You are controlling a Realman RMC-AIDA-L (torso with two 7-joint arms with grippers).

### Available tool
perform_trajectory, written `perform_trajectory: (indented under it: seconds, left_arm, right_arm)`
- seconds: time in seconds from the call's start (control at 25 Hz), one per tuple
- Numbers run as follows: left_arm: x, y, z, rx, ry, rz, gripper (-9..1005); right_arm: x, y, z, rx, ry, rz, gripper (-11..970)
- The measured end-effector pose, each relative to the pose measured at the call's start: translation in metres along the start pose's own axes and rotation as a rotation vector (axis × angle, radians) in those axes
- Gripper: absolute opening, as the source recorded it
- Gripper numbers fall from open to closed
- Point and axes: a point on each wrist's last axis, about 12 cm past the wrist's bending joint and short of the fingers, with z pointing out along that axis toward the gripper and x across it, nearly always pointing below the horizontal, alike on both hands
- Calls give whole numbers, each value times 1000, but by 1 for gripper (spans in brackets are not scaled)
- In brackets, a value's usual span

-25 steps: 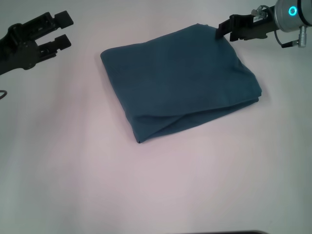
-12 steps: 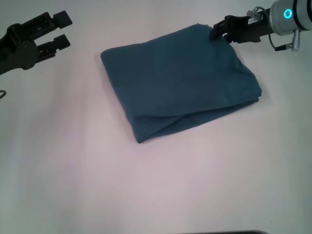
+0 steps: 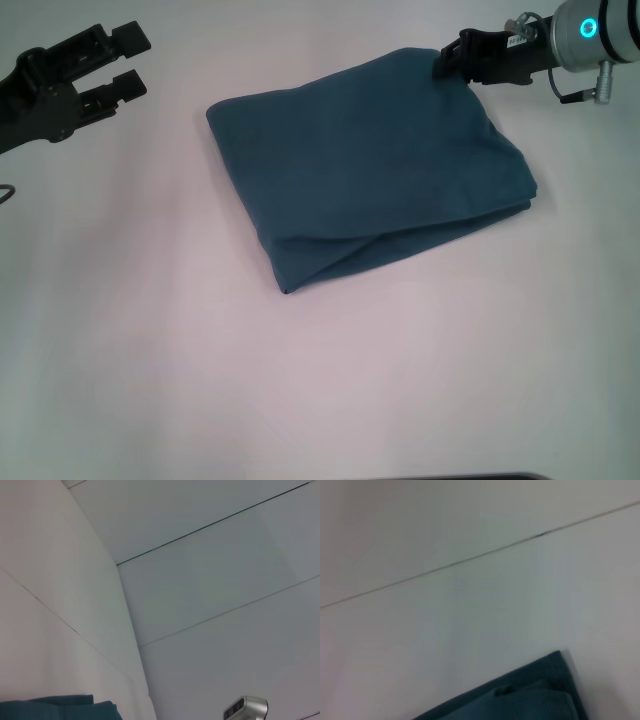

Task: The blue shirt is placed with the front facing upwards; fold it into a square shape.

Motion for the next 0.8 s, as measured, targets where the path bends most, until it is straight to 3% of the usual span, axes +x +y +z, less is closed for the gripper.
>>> perform_trajectory:
  seconds: [0.28, 0.56, 0.8]
  left_arm:
    - [0, 0, 0, -2, -1, -1, 824]
    - [0, 1, -1, -5, -2, 0, 818]
    - [0, 1, -1, -4, -4, -2, 812]
  right_arm:
    - [0, 2, 1, -4, 1, -9, 205]
    - [-4, 4, -3, -14, -8, -14, 97]
    - [-17, 17, -14, -47, -28, -65, 37]
